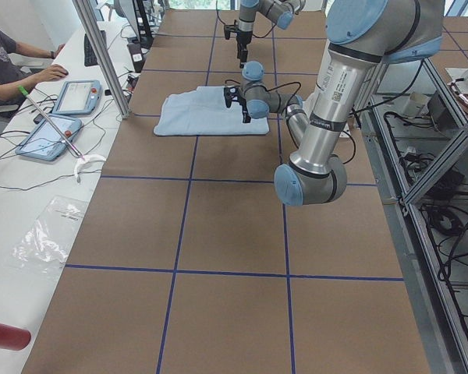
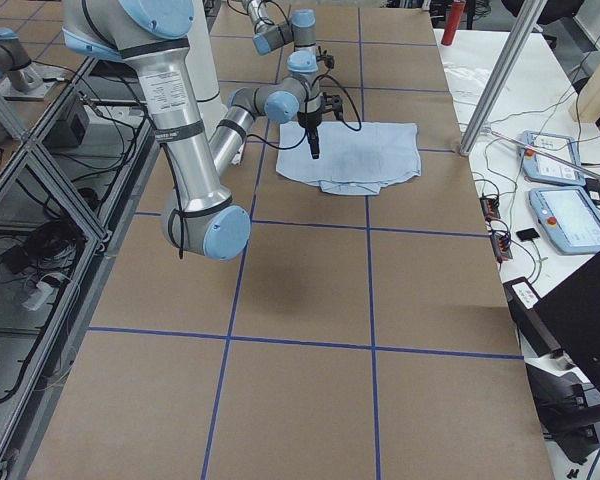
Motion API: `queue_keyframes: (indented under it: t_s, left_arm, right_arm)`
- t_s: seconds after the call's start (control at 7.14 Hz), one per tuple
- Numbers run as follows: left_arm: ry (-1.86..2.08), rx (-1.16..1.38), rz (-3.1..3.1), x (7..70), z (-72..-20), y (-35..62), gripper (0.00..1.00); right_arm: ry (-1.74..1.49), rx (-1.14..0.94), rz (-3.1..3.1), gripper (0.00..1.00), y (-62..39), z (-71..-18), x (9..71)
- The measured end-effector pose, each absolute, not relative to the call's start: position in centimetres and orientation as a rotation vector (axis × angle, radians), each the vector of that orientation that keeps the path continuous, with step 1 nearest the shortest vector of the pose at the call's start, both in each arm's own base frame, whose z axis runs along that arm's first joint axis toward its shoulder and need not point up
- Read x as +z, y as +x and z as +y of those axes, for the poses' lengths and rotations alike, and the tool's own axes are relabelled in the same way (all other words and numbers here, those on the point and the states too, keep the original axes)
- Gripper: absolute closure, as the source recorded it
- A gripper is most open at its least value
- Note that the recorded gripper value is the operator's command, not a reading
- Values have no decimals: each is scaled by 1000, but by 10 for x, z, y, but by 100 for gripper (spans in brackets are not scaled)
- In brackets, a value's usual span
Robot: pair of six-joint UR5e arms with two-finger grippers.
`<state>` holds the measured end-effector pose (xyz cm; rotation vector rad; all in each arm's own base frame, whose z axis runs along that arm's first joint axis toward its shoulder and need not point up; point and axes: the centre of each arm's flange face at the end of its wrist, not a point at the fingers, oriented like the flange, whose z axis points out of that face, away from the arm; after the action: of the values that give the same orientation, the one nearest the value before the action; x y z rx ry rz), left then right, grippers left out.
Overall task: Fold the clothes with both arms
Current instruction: 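Move both grippers to the folded shirt's side edges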
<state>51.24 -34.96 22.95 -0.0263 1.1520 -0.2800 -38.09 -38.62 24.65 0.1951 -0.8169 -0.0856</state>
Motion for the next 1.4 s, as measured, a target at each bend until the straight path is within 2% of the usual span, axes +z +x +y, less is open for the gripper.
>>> queue_keyframes:
  t_s: [0.42, 1.12, 1.26, 1.4]
  left_arm:
    - [-93, -335, 1118, 241, -284, 559, 2]
    - [-96, -345, 1050, 263, -274, 573, 8]
    - [-96, -347, 1041, 267, -275, 574, 15]
    - [-96, -348, 1033, 271, -275, 575, 31]
  right_arm:
    - [180, -67, -822, 0, -381, -385, 246]
    - [178, -66, -821, 0, -382, -385, 247]
    - [178, -66, -821, 0, -382, -385, 247]
    - [178, -66, -821, 0, -382, -385, 247]
